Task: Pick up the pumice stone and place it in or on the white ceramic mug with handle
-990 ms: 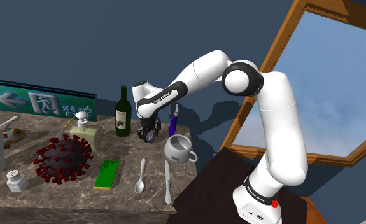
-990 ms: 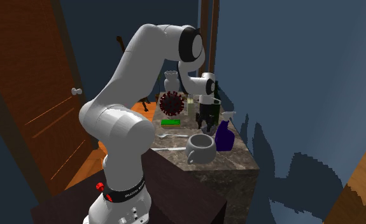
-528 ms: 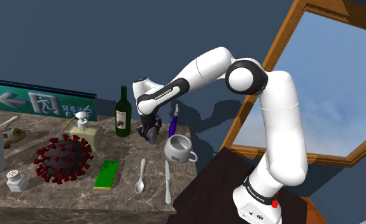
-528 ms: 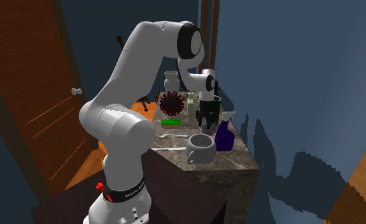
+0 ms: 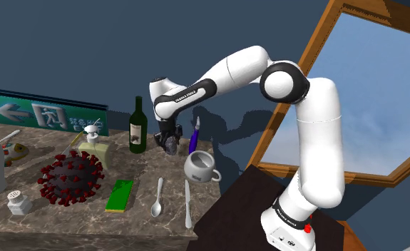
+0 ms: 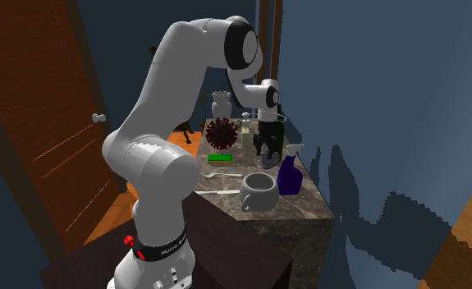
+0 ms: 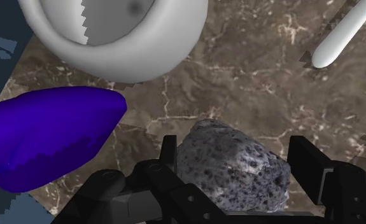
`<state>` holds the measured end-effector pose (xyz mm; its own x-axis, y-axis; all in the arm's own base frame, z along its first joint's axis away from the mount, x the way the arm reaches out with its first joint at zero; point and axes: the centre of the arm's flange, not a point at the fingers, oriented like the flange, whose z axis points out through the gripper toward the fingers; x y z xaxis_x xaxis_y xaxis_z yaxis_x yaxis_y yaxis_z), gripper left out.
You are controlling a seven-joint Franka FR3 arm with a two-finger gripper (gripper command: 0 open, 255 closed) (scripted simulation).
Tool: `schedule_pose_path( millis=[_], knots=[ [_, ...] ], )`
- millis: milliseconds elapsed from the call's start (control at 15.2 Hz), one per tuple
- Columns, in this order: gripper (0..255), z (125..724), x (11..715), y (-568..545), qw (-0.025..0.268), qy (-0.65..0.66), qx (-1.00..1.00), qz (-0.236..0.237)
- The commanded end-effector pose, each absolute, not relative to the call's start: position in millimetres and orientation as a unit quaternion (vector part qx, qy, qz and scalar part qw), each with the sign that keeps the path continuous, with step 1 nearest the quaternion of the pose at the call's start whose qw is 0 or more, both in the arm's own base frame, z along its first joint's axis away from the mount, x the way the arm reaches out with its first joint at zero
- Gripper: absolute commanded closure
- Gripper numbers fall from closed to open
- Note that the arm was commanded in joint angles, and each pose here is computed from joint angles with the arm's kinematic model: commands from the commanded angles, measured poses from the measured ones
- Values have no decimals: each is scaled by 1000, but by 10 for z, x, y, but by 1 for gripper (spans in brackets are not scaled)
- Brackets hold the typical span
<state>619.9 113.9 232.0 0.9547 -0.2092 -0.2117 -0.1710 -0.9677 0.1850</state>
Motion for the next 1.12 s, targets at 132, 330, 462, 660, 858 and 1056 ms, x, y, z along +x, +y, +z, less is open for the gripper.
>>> schedule_pose_path(
  millis=[132, 330, 462, 660, 858, 1056],
  knots=[
    [255, 2526, 6196, 1148, 83, -96, 985, -116],
    [255, 2685, 6196, 1148, 83, -96, 985, -116],
    [255, 2790, 6196, 1148, 83, -96, 985, -116],
    [255, 2949, 6196, 1148, 83, -96, 985, -116],
    [255, 3107, 6196, 1148, 83, -96, 985, -116],
    [255, 3265, 6196, 1148, 83, -96, 985, -116]
  ],
)
